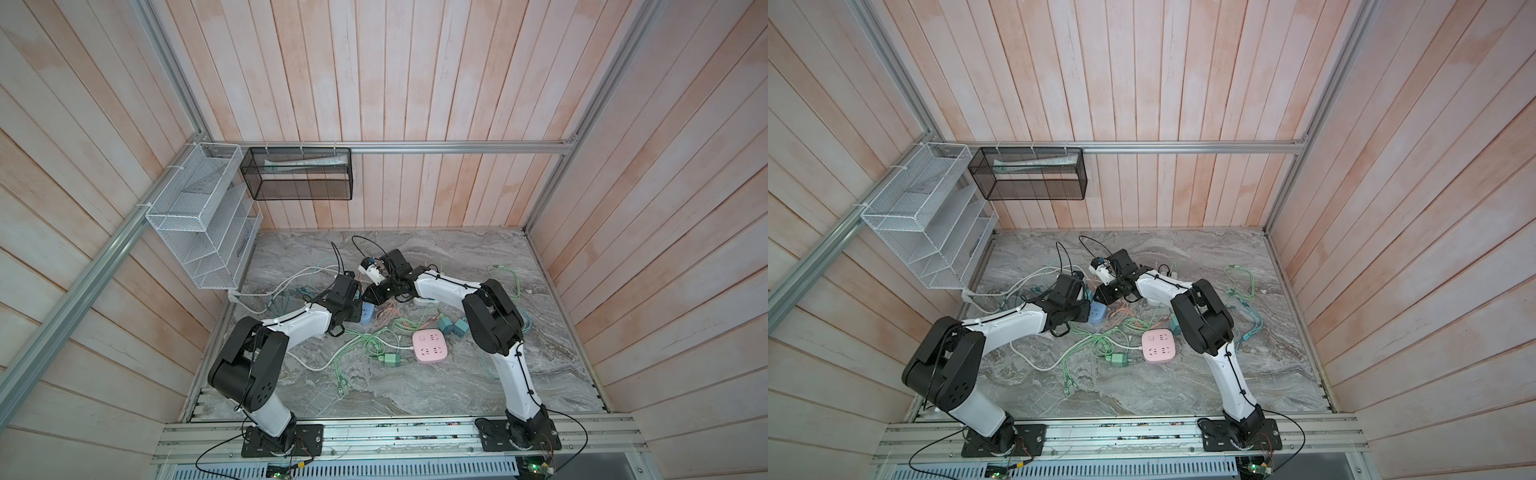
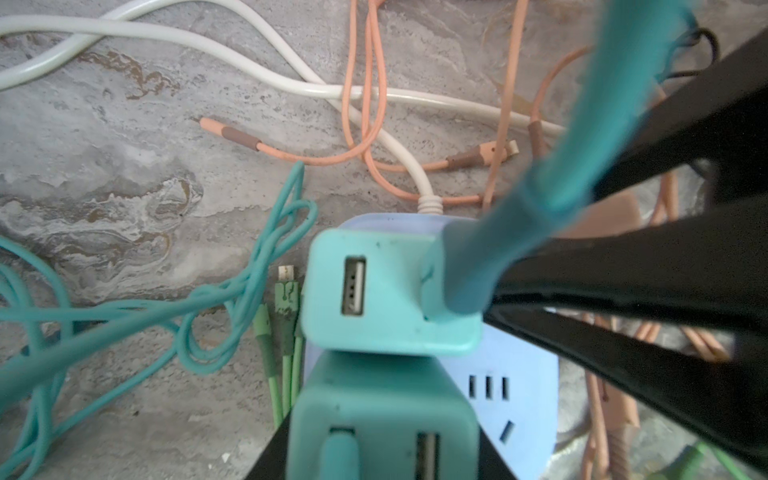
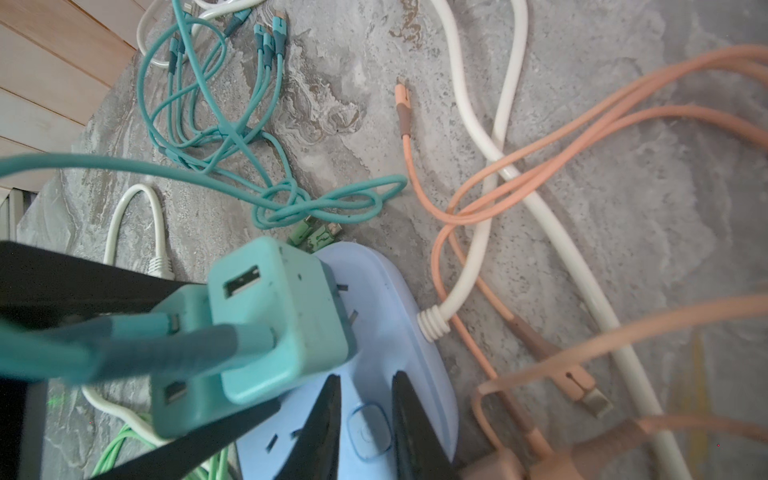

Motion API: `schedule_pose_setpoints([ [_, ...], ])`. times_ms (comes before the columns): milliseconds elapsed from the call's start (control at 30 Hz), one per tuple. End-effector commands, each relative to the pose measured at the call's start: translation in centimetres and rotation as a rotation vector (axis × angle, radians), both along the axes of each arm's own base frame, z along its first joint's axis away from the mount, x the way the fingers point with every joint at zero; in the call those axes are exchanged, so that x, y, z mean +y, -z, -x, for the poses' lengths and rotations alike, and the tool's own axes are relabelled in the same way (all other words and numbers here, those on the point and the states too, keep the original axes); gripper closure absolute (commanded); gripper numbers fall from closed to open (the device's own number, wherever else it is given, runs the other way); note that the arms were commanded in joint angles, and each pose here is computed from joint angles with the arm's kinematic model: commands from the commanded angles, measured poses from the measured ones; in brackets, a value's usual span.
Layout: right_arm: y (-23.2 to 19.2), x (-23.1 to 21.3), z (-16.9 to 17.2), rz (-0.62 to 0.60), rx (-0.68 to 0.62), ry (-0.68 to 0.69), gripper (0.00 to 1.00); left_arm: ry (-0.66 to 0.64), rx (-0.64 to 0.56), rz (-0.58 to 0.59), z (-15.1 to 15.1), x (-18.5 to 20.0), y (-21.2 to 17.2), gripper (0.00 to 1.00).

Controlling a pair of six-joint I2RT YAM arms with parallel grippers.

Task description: Pull the plug off the socket

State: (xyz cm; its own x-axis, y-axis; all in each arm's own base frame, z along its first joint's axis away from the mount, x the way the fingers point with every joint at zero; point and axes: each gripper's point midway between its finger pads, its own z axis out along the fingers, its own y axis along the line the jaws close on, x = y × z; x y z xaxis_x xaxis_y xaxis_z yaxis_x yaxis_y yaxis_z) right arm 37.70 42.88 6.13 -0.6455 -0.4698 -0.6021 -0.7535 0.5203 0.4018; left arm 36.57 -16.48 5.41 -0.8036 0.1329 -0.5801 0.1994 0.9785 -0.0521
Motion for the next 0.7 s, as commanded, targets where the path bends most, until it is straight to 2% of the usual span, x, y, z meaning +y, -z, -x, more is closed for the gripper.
schedule_pose_setpoints([
  [0,1.7,-0.1,1.1,0.018,0.032,-0.036,0.72,-0.008,-0.023,0.016,-0.7,-0.7,-1.0,0.67],
  [100,2.3,-0.6,1.4,0.039,0.03,-0.035,0.71,-0.016,-0.028,0.018,-0.9,-0.6,-1.2,0.68],
  [267,3.3,-1.3,1.6,0.078,0.026,-0.036,0.75,-0.022,-0.038,0.024,-1.0,-0.6,-1.4,0.69],
  [300,3.5,-1.4,1.6,0.085,0.021,-0.039,0.74,-0.023,-0.037,0.024,-0.9,-0.6,-1.4,0.69],
  [400,3.3,-1.8,1.6,0.099,-0.019,-0.041,0.62,-0.025,-0.035,0.018,-0.9,-0.5,-1.3,0.69],
  [667,4.0,-2.8,1.7,0.164,-0.075,-0.053,0.61,-0.027,-0.041,0.03,-0.8,-0.5,-1.4,0.71],
])
